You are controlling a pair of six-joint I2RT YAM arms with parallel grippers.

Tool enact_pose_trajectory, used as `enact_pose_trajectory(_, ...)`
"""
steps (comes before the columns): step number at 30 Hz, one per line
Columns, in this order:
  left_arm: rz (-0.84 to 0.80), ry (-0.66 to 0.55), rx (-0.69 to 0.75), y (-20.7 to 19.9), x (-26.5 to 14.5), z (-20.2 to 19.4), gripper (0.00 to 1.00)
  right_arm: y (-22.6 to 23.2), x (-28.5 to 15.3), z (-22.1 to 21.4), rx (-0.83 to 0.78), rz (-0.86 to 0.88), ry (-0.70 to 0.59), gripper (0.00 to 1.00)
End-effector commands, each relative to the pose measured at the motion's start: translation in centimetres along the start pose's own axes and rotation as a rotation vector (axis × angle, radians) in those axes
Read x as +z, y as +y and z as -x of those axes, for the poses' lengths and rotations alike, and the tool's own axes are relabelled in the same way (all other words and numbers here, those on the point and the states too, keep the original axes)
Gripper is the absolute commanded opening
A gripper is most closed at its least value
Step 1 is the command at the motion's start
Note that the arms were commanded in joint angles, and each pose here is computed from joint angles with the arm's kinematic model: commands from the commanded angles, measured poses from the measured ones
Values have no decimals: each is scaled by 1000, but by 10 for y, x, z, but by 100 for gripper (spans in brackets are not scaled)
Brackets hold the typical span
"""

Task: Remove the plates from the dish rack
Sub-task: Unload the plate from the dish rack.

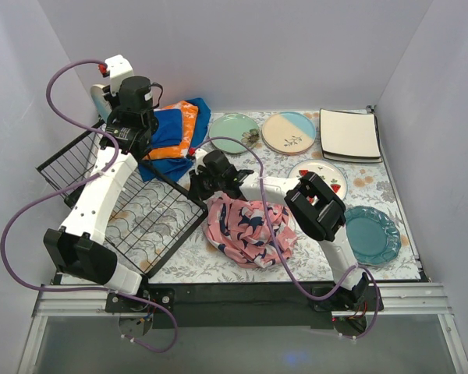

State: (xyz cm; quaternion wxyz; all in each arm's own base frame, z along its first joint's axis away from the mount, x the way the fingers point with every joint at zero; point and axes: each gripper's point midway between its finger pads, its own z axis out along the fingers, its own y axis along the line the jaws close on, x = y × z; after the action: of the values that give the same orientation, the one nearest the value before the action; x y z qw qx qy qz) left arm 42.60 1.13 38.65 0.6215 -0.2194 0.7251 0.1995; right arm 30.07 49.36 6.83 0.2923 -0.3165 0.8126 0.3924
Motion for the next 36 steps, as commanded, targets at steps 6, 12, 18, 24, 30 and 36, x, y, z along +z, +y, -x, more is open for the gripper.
enact_pose_trajectory(6, -147, -195, -100, 6, -42, 80, 0, -28, 9, -35, 8, -78, 74, 1)
enact_pose_trajectory(12, -138, -217, -90, 8, -42, 88, 0, -32, 1, -30, 5, -123, 44, 1)
enact_pose_trajectory(18, -131, -254, -101, 17, -49, 106, 0, -31, 0, -29, 9, -122, 38, 1)
enact_pose_trajectory(24, -145, -257, -108, 14, -49, 99, 0, -32, -1, -29, 7, -125, 34, 1)
enact_pose_trajectory(30, -121, -283, -86, 15, -45, 106, 0, -32, -2, -29, 8, -126, 33, 1)
enact_pose_trajectory(36, -96, -288, -157, 27, -50, 94, 0, -33, 0, -30, 22, -134, 32, 1)
